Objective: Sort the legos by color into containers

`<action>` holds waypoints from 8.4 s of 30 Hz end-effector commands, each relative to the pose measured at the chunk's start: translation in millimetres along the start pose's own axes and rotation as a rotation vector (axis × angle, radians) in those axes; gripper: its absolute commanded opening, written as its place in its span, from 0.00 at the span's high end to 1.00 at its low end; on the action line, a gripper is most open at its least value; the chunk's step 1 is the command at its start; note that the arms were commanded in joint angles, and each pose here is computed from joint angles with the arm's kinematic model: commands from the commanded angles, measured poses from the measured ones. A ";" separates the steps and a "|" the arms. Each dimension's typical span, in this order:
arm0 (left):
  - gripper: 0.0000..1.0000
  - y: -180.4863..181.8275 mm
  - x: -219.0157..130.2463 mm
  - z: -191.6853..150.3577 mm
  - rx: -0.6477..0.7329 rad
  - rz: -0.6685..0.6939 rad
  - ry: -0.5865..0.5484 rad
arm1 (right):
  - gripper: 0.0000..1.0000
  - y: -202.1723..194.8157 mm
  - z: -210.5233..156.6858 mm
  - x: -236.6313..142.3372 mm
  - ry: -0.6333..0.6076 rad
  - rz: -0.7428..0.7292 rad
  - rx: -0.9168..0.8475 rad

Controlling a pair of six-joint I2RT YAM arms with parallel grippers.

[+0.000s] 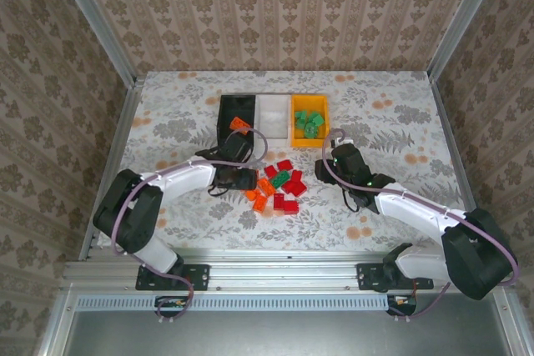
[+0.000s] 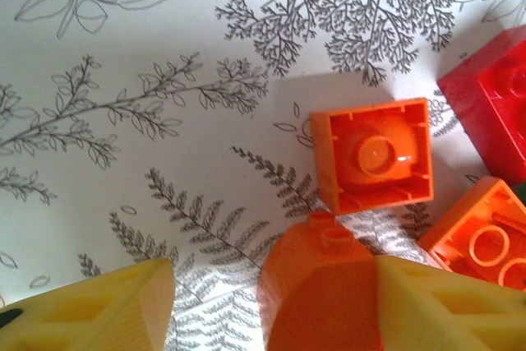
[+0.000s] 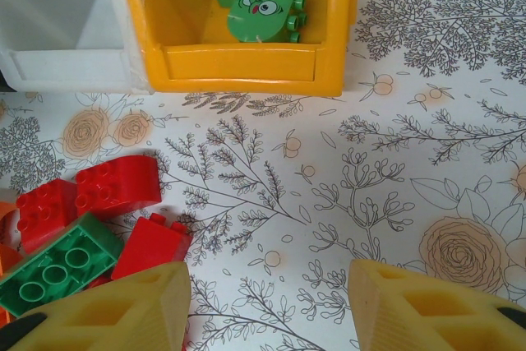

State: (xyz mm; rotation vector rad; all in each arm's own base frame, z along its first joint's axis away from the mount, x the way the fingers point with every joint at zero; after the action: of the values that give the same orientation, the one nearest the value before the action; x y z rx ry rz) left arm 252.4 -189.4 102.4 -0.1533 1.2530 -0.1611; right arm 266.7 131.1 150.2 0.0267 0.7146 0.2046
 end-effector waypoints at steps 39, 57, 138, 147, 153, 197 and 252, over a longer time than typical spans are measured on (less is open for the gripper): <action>0.66 -19.3 -40.5 185.6 -0.036 -0.077 -0.176 | 0.48 3.8 0.1 1.1 0.002 0.033 0.013; 0.25 -49.5 -60.4 214.5 -0.018 -0.196 -0.261 | 0.45 2.9 1.9 -3.8 -0.010 0.033 0.011; 0.41 -12.8 16.7 -11.7 0.236 -0.196 -0.028 | 0.42 0.2 0.8 -5.7 -0.014 0.005 -0.005; 0.57 -14.6 18.5 -9.5 0.223 -0.193 -0.030 | 0.42 2.1 0.5 -3.1 -0.006 0.013 -0.005; 0.66 -16.0 -8.5 -5.0 0.203 -0.187 -0.072 | 0.42 3.3 0.0 -3.7 -0.008 0.024 -0.003; 0.24 -50.7 -97.8 124.4 0.062 -0.141 -0.217 | 0.37 1.2 0.6 -4.3 -0.018 -0.001 -0.009; 0.66 -40.4 -57.8 175.6 0.011 0.010 -0.230 | 0.33 -4.8 0.2 -7.8 -0.050 -0.041 0.013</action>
State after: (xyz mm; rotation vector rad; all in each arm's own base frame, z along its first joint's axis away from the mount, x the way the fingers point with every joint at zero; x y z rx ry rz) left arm 382.9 -214.1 250.3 -0.2141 0.8945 -0.1610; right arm 263.8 122.1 152.1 0.0036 0.6816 0.1423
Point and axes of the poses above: each hand's point on the last joint's axis, 136 mm out from that joint toward the fingers, its own x axis out along the fingers, its own y axis along the line the jaws close on, z = x × y, the point moved 7 cm from there along -x, back along the fingers, and after that the axes turned 9 degrees about -x, right-handed, at the moved point
